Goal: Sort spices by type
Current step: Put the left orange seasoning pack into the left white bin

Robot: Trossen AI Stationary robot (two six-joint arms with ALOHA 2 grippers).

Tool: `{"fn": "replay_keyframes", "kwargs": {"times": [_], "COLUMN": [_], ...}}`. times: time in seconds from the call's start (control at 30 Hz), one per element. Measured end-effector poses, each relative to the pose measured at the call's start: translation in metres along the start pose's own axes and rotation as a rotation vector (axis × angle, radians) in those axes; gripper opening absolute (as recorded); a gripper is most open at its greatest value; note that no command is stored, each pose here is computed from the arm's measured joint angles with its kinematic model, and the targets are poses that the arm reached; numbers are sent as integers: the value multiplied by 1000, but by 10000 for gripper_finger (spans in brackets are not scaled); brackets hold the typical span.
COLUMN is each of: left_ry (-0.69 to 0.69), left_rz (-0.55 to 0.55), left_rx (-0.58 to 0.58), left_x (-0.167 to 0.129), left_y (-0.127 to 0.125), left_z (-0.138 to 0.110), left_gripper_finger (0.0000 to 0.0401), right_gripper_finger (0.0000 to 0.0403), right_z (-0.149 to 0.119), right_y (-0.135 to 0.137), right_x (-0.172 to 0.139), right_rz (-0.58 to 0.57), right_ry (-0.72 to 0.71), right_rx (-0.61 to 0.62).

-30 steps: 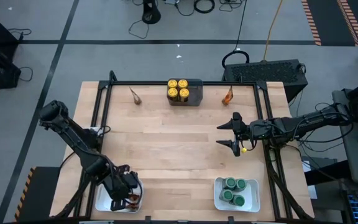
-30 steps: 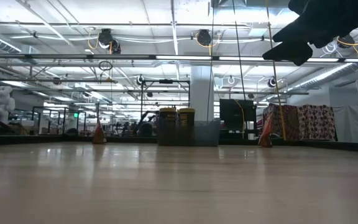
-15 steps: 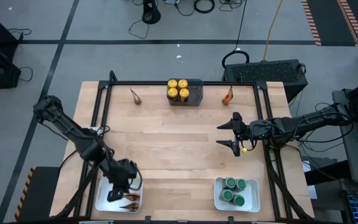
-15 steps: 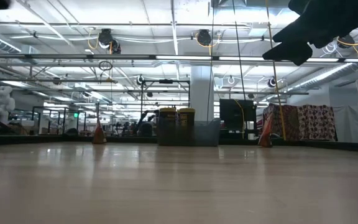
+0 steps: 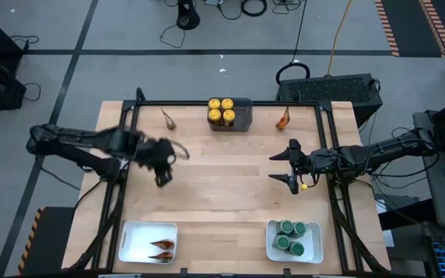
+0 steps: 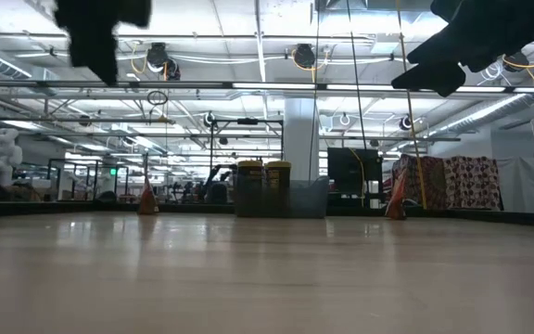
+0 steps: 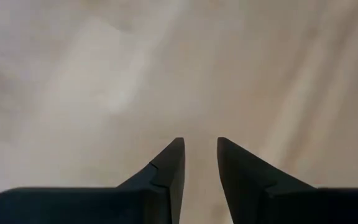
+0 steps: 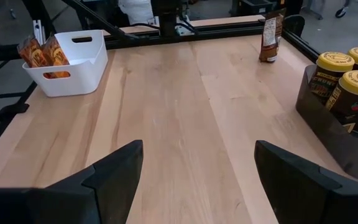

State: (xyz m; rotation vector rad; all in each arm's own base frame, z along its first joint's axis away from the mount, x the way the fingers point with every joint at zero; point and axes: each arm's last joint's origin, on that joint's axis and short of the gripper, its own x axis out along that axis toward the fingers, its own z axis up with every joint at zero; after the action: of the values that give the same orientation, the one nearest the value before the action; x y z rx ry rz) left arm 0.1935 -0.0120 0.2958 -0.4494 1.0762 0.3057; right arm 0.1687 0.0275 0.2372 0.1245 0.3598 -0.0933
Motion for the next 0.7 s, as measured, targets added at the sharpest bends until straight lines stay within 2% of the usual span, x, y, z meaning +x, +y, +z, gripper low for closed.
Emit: {"fn": "replay_keyframes", "kwargs": {"times": [0.1,0.2,0.33,0.43,0.5,0.57,0.7], "left_ry": [-33,-63,-24,60,105,153,164], "left_rz": [83,197,425,601,657,668,670], "left_rx": [180,448,773,956,1031,1078,1038], "left_x": [-3,-6,-13,-15,-15,-15,-14], "left_y": [25,46,66,80,87,95,103], "left_z": [18,36,52,57,59,58,60], "left_gripper_finger": [100,100,100,100,100,100,100], "right_gripper_finger": [292,292,292,292,292,292,292], "right_z": [0,0,0,-1,-1,-1,-1], "right_y": [0,0,0,0,0,0,0], "right_x": [0,0,0,0,0,0,0], "right_rz": [0,0,-1,-1,-2,-2,-1], "right_ry": [0,0,4,7,11,11,9], "right_rx": [-21,-28,-29,-30,-40,-55,-92]}}
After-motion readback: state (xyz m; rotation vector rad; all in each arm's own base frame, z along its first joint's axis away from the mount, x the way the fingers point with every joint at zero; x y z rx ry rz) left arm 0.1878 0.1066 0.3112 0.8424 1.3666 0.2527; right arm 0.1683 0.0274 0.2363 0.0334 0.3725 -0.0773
